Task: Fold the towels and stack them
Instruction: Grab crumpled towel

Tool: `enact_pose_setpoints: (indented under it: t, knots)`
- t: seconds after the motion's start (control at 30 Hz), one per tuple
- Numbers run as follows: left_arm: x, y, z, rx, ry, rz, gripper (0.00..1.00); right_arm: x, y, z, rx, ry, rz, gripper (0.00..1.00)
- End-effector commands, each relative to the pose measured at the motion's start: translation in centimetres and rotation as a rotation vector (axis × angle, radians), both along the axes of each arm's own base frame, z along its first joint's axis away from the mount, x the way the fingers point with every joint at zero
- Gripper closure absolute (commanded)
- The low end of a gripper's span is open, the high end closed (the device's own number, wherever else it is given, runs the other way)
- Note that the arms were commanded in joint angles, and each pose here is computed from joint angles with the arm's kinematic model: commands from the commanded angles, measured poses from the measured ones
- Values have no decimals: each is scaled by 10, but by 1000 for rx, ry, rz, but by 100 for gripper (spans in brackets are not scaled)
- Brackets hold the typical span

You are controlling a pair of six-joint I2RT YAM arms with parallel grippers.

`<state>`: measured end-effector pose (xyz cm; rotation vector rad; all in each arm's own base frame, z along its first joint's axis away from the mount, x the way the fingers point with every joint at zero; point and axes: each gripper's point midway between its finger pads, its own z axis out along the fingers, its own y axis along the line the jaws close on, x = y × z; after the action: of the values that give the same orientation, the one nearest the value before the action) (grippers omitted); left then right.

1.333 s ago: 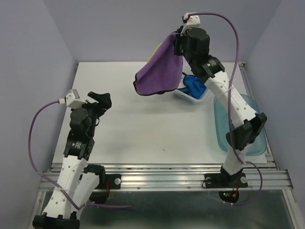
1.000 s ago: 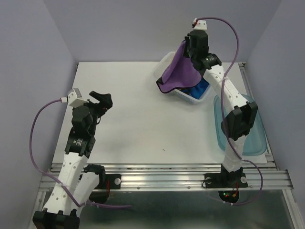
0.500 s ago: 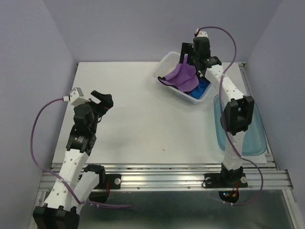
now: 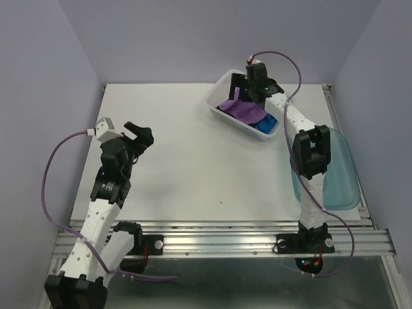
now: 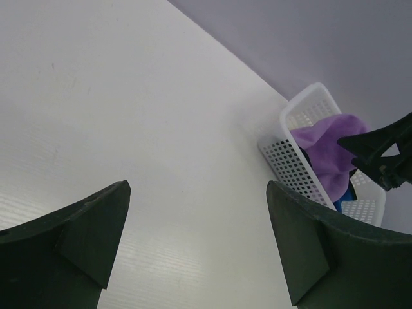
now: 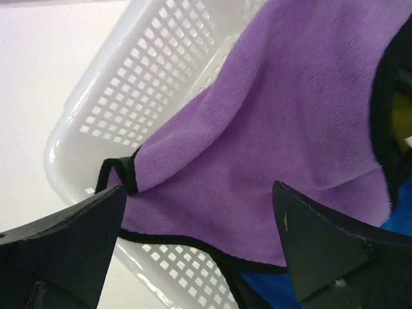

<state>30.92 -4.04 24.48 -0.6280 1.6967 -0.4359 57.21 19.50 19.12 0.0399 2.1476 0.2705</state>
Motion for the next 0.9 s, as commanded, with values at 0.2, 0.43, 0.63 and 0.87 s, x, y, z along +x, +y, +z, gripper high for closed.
enact_pose_setpoints:
  t: [0.2,0.43,0.63,0.87]
  knots:
    - [3,2,6,28,-32,-1,1,12,-16,4,-62,-45,-138,0]
    - [6,1,6,28,-29,-6,1,11,-37,36,-147,-130,-175,0]
    - [8,0,10,23,-38,-6,1,30,-58,30,-251,-131,-257,0]
    - [12,-2,9,25,-32,-18,1,49,-58,29,-293,-170,-261,1]
